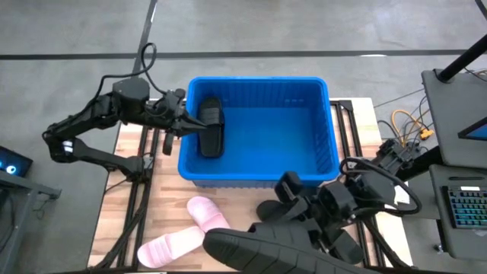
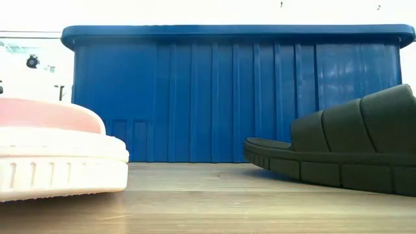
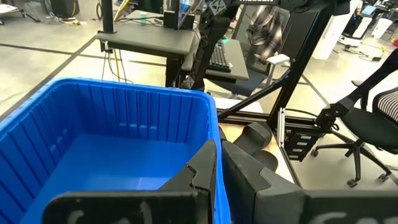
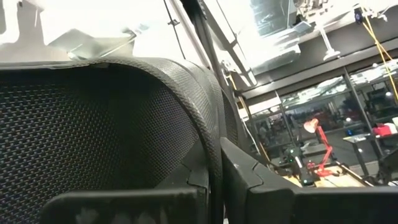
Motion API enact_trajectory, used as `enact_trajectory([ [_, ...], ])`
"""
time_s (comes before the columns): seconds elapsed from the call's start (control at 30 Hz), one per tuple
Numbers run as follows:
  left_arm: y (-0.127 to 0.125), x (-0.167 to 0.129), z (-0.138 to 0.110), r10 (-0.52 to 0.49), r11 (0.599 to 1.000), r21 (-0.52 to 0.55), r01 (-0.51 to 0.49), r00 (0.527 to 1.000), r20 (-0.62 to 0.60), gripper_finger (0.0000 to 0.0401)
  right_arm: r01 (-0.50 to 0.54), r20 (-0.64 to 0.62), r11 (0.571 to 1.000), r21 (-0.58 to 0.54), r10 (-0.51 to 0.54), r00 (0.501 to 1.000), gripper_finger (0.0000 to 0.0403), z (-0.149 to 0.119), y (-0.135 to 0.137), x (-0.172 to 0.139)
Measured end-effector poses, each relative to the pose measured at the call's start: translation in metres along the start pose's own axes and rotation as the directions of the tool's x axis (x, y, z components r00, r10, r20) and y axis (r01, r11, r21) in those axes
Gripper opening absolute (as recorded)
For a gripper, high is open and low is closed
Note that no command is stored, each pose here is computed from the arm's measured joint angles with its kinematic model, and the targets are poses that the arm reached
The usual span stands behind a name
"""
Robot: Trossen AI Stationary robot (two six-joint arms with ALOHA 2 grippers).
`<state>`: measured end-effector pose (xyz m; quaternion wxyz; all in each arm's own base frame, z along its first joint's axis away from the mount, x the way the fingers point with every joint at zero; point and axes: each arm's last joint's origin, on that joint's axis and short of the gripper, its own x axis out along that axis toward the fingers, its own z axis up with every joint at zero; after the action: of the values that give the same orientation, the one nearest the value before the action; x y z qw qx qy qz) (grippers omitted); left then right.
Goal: Pick and place slides into bin
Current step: Put the black slide into the blue bin
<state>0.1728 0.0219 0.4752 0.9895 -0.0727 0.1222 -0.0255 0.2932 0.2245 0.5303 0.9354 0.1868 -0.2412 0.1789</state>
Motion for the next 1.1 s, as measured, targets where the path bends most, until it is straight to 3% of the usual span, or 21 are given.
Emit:
enact_trajectory([
  [0.63,0.001,0.002,0.0,0.001,1.0,-0.001,-0.001,1.0,-0.001,0.0011,0.0,-0.011,0.999,-0.047,0.0,1.0,0.0012,0.013,0.004,-0.007],
  [0.73,0.0,-0.002,0.001,0.001,1.0,0.02,-0.001,1.0,0.009,0.0011,0.093,-0.068,0.989,-0.115,-0.102,0.992,0.0012,0.02,-0.001,-0.013],
  [0.87,0.0,-0.007,0.002,0.053,0.996,0.076,-0.055,0.998,0.032,0.0011,0.248,-0.147,0.939,-0.237,-0.287,0.946,0.0012,0.026,-0.012,-0.022],
  [1.0,0.0,-0.01,0.003,0.091,0.991,0.092,-0.095,0.995,0.049,0.0011,0.297,-0.16,0.909,-0.293,-0.352,0.922,0.0012,0.037,-0.022,-0.027],
  [1.1,0.0,-0.01,0.003,0.093,0.991,0.088,-0.097,0.994,0.049,0.0011,0.361,-0.165,0.863,-0.353,-0.437,0.884,0.0012,0.04,-0.03,-0.03],
])
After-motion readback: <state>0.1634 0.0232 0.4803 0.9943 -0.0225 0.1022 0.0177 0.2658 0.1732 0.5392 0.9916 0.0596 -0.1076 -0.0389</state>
